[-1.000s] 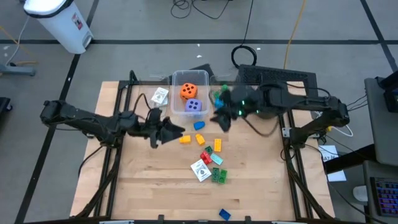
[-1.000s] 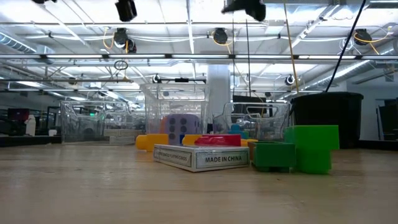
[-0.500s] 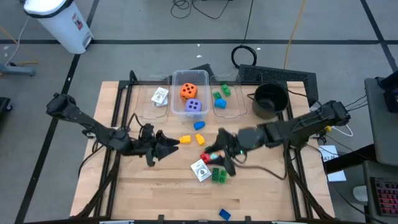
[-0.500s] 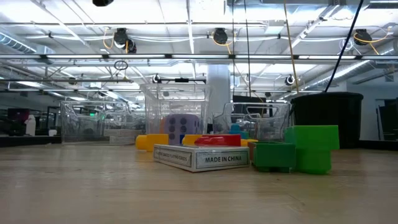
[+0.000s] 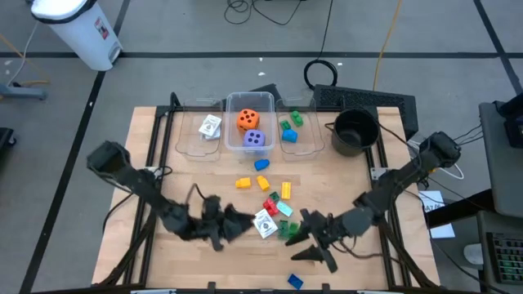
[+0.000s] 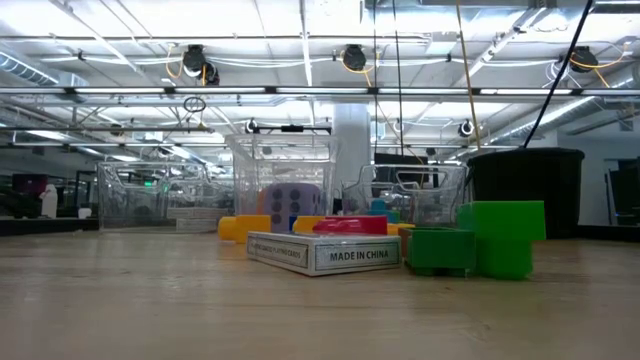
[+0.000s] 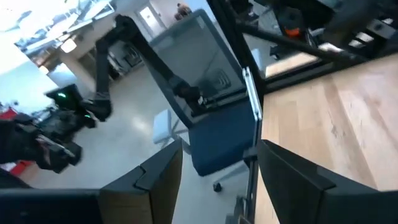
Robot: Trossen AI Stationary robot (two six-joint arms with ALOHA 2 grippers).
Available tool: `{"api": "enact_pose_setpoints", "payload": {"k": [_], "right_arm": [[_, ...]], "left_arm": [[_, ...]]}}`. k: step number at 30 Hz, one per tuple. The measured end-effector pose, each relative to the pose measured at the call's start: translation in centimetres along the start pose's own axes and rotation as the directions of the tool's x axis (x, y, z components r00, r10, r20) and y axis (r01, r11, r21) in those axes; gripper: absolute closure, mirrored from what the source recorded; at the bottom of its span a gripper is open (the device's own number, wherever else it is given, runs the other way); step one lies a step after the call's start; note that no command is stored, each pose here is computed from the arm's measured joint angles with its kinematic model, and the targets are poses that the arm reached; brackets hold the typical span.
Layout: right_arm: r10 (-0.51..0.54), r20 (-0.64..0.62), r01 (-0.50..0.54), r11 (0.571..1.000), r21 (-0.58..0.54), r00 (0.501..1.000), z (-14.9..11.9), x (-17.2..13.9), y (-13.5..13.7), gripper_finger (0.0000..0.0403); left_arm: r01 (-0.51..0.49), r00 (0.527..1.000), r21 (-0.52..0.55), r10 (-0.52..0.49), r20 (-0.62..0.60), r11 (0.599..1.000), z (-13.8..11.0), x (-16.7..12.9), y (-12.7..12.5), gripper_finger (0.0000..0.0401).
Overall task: Pick & Place Toys
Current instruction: Put the light green game piece into the right transparent bin
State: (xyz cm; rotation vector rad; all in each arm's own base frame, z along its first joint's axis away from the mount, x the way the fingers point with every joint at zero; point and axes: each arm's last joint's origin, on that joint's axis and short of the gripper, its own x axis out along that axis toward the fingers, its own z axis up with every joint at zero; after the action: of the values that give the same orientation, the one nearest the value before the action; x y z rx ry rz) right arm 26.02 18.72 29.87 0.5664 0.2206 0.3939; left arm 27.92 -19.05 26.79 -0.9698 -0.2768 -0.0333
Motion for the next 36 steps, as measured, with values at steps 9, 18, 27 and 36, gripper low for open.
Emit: {"api": "enact_pose_setpoints", "payload": {"k": [9, 18, 27, 36], "right_arm": [[-0.044, -0.100, 0.049, 0.998, 0.047, 0.994, -4.1, -1.0, -0.1, 0.0202], [-0.179, -0.212, 0.188, 0.982, 0.026, 0.961, -6.6, -1.8, -1.7, 0.0204], [-0.276, -0.323, 0.278, 0.960, -0.040, 0.905, -7.5, -2.1, -3.2, 0.0204], [-0.344, -0.378, 0.359, 0.933, -0.032, 0.859, -9.4, 0.1, -5.8, 0.0204]], "left_arm": [[-0.036, 0.994, 0.142, 0.050, -0.095, 0.989, -3.5, 5.1, -1.8, 0.0178], [-0.242, 0.840, 0.285, 0.347, -0.418, 0.928, -3.0, 7.5, -0.8, 0.0178], [-0.206, 0.770, 0.328, 0.360, -0.527, 0.922, -1.0, 9.0, 0.9, 0.0178], [-0.103, 0.785, 0.339, 0.286, -0.549, 0.935, 2.1, 10.4, 1.1, 0.0178]]}}
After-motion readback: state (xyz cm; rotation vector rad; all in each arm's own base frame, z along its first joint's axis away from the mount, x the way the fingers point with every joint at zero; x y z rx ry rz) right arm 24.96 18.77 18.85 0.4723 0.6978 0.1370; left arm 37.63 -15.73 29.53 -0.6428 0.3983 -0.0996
